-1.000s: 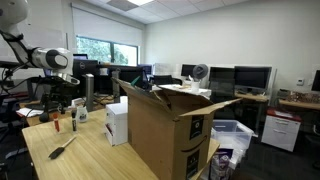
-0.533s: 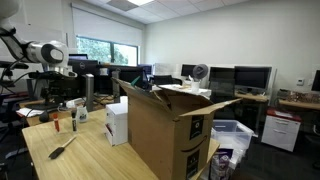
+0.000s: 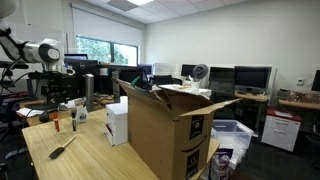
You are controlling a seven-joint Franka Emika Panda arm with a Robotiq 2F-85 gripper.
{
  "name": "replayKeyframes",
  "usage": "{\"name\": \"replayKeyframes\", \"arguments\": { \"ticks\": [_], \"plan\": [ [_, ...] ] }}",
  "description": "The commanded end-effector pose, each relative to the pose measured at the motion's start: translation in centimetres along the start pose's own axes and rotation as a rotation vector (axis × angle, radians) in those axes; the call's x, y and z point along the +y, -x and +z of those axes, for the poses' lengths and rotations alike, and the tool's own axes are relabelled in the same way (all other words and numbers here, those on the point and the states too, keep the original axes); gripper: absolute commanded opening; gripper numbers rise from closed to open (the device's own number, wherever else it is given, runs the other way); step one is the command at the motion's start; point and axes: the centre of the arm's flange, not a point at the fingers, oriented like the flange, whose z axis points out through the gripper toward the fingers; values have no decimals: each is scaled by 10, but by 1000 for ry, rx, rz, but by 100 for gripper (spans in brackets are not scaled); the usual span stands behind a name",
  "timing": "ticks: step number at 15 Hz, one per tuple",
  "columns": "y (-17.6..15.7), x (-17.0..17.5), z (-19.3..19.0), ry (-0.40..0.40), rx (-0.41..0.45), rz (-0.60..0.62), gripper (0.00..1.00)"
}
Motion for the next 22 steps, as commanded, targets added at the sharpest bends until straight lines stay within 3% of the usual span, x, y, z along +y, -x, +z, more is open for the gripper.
{"name": "replayKeyframes", "arguments": {
  "ticks": [1,9,10,22],
  "plan": [
    [-18,-3,5,21,37,-55,100],
    [-77,27,14,80,52,-46,100],
    [-58,24,12,66,46,-50,100],
    [-67,33,18,72,56,-43,100]
  ]
}}
